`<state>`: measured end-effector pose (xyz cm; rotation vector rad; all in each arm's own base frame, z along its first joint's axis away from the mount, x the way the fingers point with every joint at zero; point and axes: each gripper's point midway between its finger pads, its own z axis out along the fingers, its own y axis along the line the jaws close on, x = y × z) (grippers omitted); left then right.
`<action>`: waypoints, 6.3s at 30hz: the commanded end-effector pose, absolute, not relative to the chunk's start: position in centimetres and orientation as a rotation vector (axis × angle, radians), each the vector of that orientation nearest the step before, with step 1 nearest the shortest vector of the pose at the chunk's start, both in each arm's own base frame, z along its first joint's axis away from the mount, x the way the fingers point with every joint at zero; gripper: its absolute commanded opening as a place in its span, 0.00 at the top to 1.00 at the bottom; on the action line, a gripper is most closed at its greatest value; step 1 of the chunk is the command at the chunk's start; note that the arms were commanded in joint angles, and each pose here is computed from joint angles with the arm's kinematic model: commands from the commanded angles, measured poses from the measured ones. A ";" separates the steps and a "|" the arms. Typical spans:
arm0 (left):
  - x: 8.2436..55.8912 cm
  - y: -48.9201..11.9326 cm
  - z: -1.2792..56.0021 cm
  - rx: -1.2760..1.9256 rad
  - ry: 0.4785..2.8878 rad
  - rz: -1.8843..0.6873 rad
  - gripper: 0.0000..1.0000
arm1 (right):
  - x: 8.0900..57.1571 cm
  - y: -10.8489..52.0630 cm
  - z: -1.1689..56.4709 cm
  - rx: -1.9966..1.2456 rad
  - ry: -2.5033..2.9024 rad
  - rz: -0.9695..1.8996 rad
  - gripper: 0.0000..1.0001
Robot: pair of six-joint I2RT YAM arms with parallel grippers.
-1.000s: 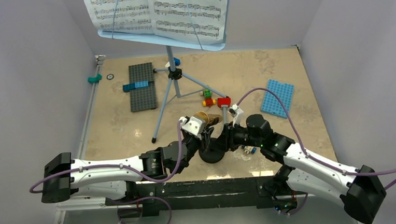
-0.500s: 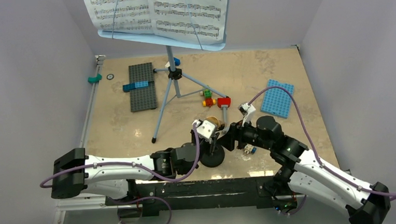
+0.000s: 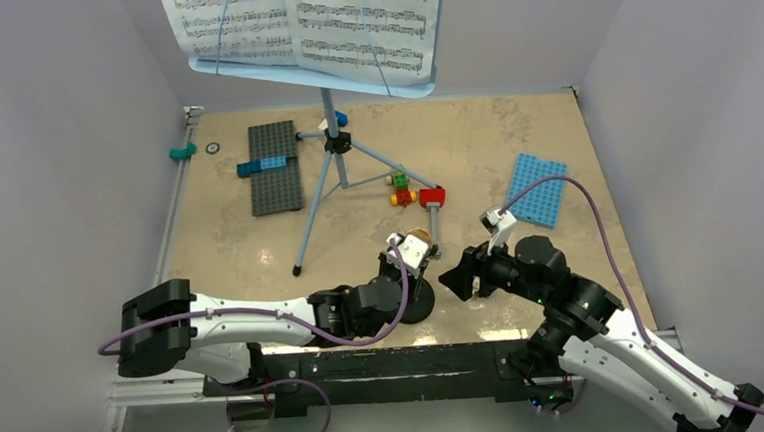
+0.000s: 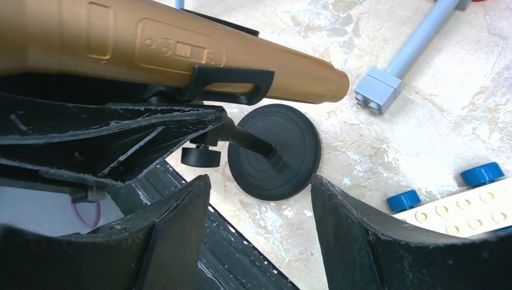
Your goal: Pack up the instrument practice props
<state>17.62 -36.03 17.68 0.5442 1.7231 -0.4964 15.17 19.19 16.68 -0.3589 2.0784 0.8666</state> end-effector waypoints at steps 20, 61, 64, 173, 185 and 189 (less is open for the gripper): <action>15.9 -34.1 15.1 0.526 1.858 -0.559 0.34 | 14.6 18.1 19.2 -0.352 2.015 0.863 0.34; 13.3 -35.1 22.1 0.587 1.473 -0.911 0.27 | 16.2 17.1 21.5 -0.442 1.985 0.610 0.40; 13.9 -35.0 21.4 0.571 1.492 -0.872 0.32 | 16.3 17.1 21.8 -0.445 1.970 0.612 0.40; 15.1 -34.6 19.3 0.533 1.745 -0.688 0.29 | 17.8 15.3 23.9 -0.296 1.813 0.276 1.00; 14.2 -30.1 19.9 0.477 1.683 -0.764 0.13 | 16.1 15.2 21.0 -0.225 1.924 0.401 1.00; 12.0 -28.7 16.8 0.519 1.729 -0.884 0.19 | 15.7 14.9 20.1 -0.224 1.953 0.399 1.00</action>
